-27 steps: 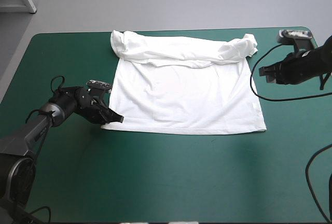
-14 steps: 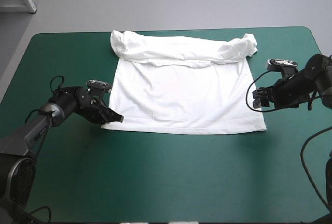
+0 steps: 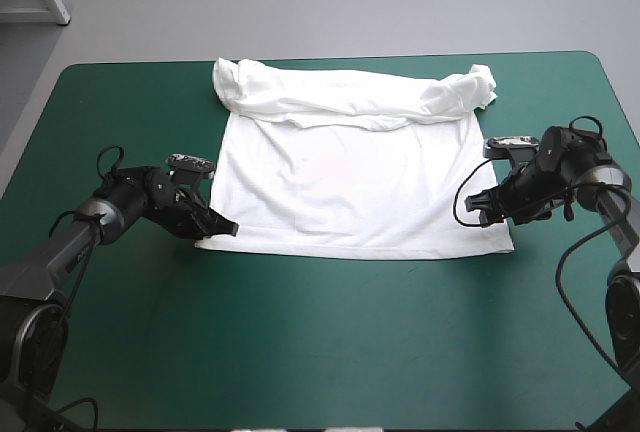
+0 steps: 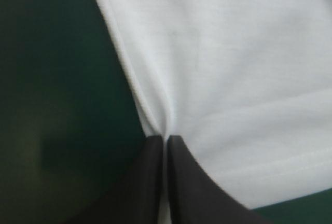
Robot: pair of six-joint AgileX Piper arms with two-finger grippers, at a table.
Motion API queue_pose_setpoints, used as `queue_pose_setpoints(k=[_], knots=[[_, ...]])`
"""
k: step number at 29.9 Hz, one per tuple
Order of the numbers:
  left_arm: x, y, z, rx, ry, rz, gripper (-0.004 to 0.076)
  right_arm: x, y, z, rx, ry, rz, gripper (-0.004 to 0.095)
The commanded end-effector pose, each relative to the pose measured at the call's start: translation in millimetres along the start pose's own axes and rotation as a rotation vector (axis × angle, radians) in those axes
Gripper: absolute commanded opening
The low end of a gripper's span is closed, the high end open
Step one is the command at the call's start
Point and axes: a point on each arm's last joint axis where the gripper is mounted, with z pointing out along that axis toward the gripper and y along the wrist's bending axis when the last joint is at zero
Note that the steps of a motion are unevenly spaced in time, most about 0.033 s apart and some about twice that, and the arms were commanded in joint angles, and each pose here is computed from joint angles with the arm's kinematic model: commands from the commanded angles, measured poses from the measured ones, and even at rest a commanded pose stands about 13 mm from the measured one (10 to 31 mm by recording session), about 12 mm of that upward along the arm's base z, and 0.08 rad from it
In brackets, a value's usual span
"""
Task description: Fold the cloth
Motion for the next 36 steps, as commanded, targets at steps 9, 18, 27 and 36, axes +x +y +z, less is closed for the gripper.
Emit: queue_pose_setpoints(k=[9, 18, 27, 36], knots=[[3.4, -4.9, 0.6, 0.026, 0.032, -0.016, 0.0019, 26.3, -2.3, 20.9, 0.034, -0.006, 0.016, 0.0509], [2.7, -4.9, -0.7, 0.024, 0.021, -0.016, 0.0019, 31.7, 7.4, 26.4, -0.075, 0.001, -0.003, -0.0010], [-4.8, -6.4, -27.4, -0.006, -0.124, -0.005, 0.0019, 26.3, 15.1, 4.2, -0.120, -0.103, -0.024, -0.0014], [-25.1, -12.7, -102.1, -0.056, -0.438, 0.025, 0.0019, 0.8, 30.3, -120.6, -0.069, -0.527, -0.108, -0.0016]])
